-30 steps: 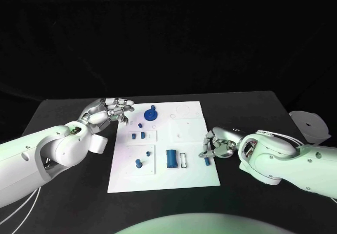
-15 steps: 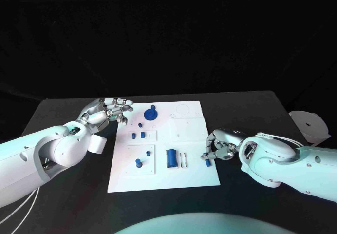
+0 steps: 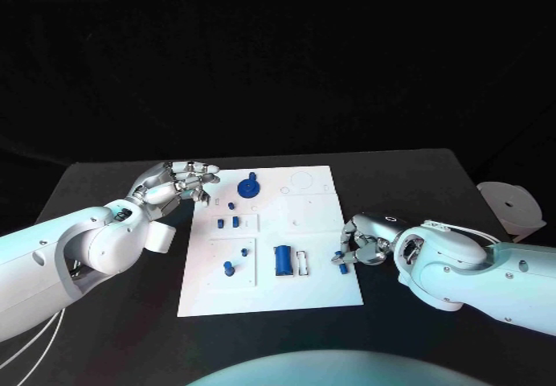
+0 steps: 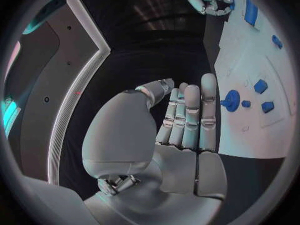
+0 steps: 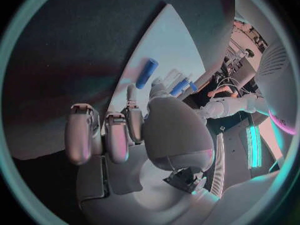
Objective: Assemble the parts on the task board
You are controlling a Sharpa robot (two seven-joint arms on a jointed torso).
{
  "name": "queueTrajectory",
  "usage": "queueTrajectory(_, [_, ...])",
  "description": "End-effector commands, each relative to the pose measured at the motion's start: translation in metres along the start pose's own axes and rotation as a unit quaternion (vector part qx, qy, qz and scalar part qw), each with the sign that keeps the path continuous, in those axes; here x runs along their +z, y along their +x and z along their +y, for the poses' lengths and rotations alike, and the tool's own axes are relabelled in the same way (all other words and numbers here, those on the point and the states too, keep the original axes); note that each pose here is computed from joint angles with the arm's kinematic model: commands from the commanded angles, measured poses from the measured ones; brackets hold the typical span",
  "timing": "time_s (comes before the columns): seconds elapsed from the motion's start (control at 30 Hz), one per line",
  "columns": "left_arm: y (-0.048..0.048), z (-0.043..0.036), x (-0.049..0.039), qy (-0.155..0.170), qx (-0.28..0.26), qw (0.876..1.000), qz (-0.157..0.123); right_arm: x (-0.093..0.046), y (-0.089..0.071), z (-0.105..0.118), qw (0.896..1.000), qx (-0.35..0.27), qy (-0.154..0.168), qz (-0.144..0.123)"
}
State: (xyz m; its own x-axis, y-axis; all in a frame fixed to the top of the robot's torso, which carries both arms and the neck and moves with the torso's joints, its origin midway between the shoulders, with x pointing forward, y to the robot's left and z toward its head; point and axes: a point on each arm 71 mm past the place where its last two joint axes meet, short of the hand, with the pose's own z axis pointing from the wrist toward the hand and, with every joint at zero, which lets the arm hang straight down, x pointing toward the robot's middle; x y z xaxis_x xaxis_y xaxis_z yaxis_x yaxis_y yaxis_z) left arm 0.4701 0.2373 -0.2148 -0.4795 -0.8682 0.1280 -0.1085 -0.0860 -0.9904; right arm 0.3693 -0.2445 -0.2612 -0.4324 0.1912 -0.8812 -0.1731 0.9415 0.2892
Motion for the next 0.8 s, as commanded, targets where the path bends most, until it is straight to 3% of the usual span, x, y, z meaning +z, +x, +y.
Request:
queueTrajectory(0.03, [0.0024, -0.0003, 0.0003, 0.001, -0.002, 1.0, 0.01, -0.001, 0.002, 0.001, 1.0, -0.014, 0.001, 0.009])
queueTrajectory(0.8, [0.0018, -0.0003, -0.0002, 0.0, -0.001, 1.0, 0.01, -0.002, 0.019, 0.003, 0.997, -0.041, 0.003, 0.063])
